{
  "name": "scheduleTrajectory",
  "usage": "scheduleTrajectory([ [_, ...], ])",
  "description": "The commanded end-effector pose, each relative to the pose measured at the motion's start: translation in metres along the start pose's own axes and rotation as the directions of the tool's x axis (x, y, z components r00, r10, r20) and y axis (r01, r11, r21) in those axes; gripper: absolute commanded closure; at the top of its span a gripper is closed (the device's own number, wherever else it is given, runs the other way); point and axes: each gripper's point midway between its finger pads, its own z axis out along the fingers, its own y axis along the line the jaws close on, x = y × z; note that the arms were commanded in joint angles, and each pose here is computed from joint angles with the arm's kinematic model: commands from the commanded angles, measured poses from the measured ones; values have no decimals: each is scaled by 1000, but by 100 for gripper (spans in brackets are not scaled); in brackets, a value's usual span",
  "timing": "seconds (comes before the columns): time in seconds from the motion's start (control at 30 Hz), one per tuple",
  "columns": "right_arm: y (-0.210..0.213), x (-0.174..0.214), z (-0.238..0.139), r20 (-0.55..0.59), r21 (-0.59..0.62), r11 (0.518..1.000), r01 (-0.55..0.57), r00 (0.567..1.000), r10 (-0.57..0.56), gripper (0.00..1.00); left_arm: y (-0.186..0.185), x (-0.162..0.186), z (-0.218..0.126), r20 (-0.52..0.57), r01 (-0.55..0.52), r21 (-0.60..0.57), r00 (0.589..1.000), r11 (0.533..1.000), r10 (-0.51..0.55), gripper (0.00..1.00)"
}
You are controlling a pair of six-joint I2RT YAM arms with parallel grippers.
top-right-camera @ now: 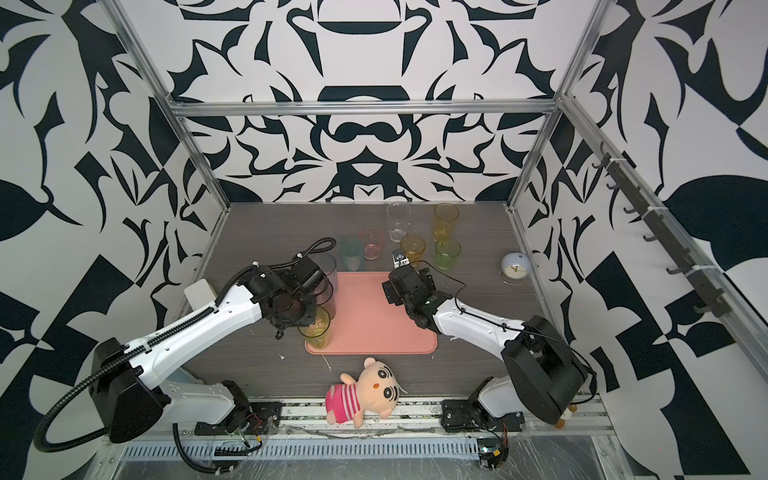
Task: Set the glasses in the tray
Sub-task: 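Hold the green glass on the tray with the left gripper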
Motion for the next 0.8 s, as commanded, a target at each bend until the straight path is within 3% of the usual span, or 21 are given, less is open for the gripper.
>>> scheduleTrajectory([
  [0.0,-2,-19,-6,48,16,1000,-25,999,24,5,7,0,-9,14,-3,-23,1000,1000,4,76],
  [0.53,-2,-18,-4,43,20,1000,-23,999,22,5,9,6,5,6,5,-23,1000,1000,-5,86],
  [0.77,-2,-18,-4,41,19,1000,-23,999,22,5,11,0,-12,42,1,-13,999,1000,0,77],
])
